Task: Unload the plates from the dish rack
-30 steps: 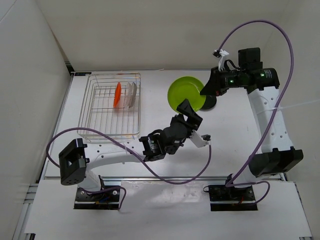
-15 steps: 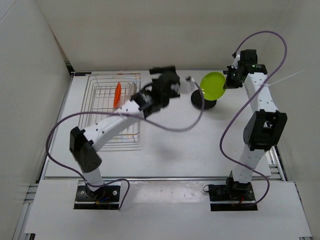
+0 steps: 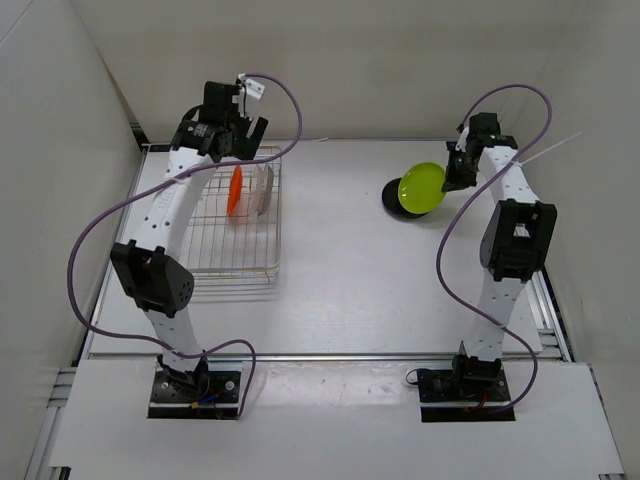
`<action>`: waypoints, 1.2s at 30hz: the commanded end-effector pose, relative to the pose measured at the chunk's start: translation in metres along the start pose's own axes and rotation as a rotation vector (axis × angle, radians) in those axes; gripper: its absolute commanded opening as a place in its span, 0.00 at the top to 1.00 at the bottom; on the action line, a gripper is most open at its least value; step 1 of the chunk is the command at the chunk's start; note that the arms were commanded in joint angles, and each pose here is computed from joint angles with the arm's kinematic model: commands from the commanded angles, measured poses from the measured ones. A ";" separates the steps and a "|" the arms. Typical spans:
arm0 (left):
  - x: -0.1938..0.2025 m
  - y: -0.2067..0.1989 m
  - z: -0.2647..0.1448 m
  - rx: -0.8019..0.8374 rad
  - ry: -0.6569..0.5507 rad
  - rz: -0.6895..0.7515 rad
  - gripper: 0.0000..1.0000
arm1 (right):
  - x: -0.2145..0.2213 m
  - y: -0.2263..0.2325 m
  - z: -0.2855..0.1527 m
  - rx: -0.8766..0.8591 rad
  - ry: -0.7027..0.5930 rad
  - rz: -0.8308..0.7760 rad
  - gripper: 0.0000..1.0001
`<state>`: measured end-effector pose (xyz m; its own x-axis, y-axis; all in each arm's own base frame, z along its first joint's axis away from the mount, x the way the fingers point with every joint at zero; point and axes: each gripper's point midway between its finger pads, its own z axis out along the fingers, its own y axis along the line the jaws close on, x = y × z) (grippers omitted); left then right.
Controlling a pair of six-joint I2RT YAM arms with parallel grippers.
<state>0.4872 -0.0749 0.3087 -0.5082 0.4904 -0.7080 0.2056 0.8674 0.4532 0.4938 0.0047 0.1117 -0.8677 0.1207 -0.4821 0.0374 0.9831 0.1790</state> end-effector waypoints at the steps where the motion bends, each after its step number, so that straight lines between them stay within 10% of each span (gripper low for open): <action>1: -0.009 -0.011 -0.020 0.188 -0.071 -0.190 0.00 | -0.023 0.006 0.002 -0.029 -0.058 0.001 0.99; 24: 0.032 -0.033 0.007 0.375 -0.018 -0.294 0.00 | -0.012 0.018 0.020 -0.073 0.001 -0.023 0.69; 36: 0.036 -0.032 0.028 0.499 -0.022 -0.448 0.03 | -0.016 0.035 -0.078 -0.099 -0.093 -0.098 0.45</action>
<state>0.4767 -0.0692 0.2258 -0.6784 0.1087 -0.7266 0.3001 0.9437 -0.1391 0.4915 0.0224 0.1349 -0.8650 0.0749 -0.4962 -0.0402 0.9753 0.2172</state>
